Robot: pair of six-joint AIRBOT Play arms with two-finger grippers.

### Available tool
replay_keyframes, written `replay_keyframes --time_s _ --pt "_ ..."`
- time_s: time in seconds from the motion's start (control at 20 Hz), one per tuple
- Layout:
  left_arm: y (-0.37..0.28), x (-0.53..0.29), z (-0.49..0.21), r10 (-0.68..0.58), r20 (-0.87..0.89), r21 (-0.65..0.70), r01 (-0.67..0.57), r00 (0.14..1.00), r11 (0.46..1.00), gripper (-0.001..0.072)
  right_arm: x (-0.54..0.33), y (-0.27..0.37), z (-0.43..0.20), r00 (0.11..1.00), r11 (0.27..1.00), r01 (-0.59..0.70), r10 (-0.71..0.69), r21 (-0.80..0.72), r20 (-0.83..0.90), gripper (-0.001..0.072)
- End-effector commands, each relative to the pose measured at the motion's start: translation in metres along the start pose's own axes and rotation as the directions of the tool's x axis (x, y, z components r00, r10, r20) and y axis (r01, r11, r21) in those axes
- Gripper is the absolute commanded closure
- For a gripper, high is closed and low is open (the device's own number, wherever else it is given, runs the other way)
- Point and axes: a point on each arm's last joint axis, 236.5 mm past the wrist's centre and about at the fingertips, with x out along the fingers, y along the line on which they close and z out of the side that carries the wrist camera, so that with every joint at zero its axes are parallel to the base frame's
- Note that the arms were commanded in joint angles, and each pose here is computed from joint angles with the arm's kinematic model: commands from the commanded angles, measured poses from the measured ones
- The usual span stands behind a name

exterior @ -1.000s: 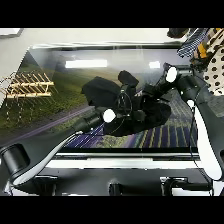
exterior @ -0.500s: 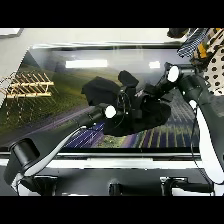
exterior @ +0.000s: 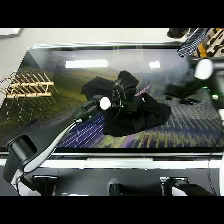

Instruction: Fold the clothes and pants, and hang the long-sleeved shirts on hangers.

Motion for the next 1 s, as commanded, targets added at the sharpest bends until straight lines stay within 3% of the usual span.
replay_keyframes --time_s 0.0,0.1,0.15,0.25,0.5,0.55,0.65,0.7,0.95 --pt "0.002 -0.004 -0.006 0.006 -0.036 0.000 -0.006 0.999 1.000 0.0605 -0.004 -0.047 -0.024 0.997 0.986 -0.043 0.053 0.161 -0.057 0.0112" --pt "0.005 -0.010 -0.008 0.012 -0.062 -0.006 -0.013 0.998 1.000 0.0155 0.028 -0.032 -0.042 0.970 0.943 -0.178 0.217 0.281 -0.113 0.0117" --pt "0.007 -0.013 -0.008 0.015 -0.070 -0.008 -0.016 0.997 1.000 0.0048 0.045 -0.019 -0.045 0.953 0.918 -0.239 0.284 0.317 -0.104 0.0125" --pt "0.016 -0.021 -0.008 0.039 -0.093 0.000 -0.039 0.995 0.999 0.0028 0.074 -0.002 -0.051 0.939 0.893 -0.283 0.333 0.351 -0.089 0.0177" --pt "0.022 -0.039 0.003 0.049 -0.088 -0.022 -0.051 0.995 0.998 0.0028 0.123 0.027 -0.052 0.937 0.890 -0.313 0.346 0.331 -0.045 0.0193" --pt "0.020 -0.044 0.003 0.052 -0.098 -0.033 -0.056 0.994 0.998 0.0028 0.127 0.032 -0.050 0.937 0.891 -0.318 0.348 0.323 -0.038 0.0228" --pt "0.017 -0.055 0.002 0.100 -0.124 -0.026 -0.104 0.987 0.994 0.0028 0.135 0.035 -0.051 0.939 0.898 -0.309 0.341 0.314 -0.049 0.0473" --pt "0.015 -0.060 0.004 0.140 -0.118 0.002 -0.141 0.983 0.990 0.0029 0.135 0.035 -0.051 0.941 0.900 -0.307 0.336 0.309 -0.047 0.0666" --pt "-0.019 -0.066 0.014 0.284 -0.003 0.054 -0.284 0.959 0.957 0.0029 0.118 0.032 -0.053 0.944 0.910 -0.306 0.329 0.280 -0.035 0.0690"
